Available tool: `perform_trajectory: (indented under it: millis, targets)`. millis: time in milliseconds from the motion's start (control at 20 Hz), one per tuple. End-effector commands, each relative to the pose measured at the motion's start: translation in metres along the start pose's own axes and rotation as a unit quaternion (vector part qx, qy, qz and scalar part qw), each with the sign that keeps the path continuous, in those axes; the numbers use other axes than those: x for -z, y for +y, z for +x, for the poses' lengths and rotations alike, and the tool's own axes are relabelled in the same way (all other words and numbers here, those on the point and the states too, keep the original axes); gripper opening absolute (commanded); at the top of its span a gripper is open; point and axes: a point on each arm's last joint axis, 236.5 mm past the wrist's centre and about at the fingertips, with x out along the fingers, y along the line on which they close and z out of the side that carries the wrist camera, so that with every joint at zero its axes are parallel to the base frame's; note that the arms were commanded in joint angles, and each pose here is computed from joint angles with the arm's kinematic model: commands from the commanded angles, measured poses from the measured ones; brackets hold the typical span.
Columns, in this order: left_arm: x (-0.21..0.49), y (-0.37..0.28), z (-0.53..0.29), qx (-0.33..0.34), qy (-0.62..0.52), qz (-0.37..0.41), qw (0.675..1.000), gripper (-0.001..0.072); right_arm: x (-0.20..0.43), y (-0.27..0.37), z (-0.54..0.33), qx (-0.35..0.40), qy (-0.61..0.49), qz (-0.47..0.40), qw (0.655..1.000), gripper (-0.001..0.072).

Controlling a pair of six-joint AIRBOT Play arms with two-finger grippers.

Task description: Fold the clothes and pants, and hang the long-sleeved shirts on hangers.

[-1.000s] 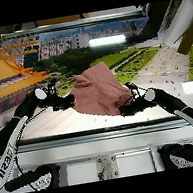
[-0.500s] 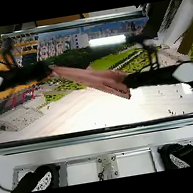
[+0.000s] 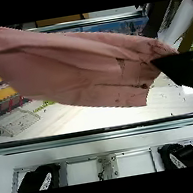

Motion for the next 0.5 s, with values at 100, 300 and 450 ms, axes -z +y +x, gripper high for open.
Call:
perform_trajectory:
  millis: [100,300,450]
  targets:
    - [0.083,0.039,0.033,-0.033,0.115,-0.092,0.989,0.0011,0.074,-0.049,0.030,0.080,0.170,0.143,0.972,0.0006]
    - [0.194,0.128,0.117,-0.103,0.242,-0.173,0.949,0.0011,0.113,-0.120,0.109,0.134,0.285,0.164,0.935,0.0006]
    - [0.260,0.192,0.180,-0.148,0.293,-0.216,0.920,0.0011,0.130,-0.180,0.180,0.153,0.318,0.166,0.921,0.0006]
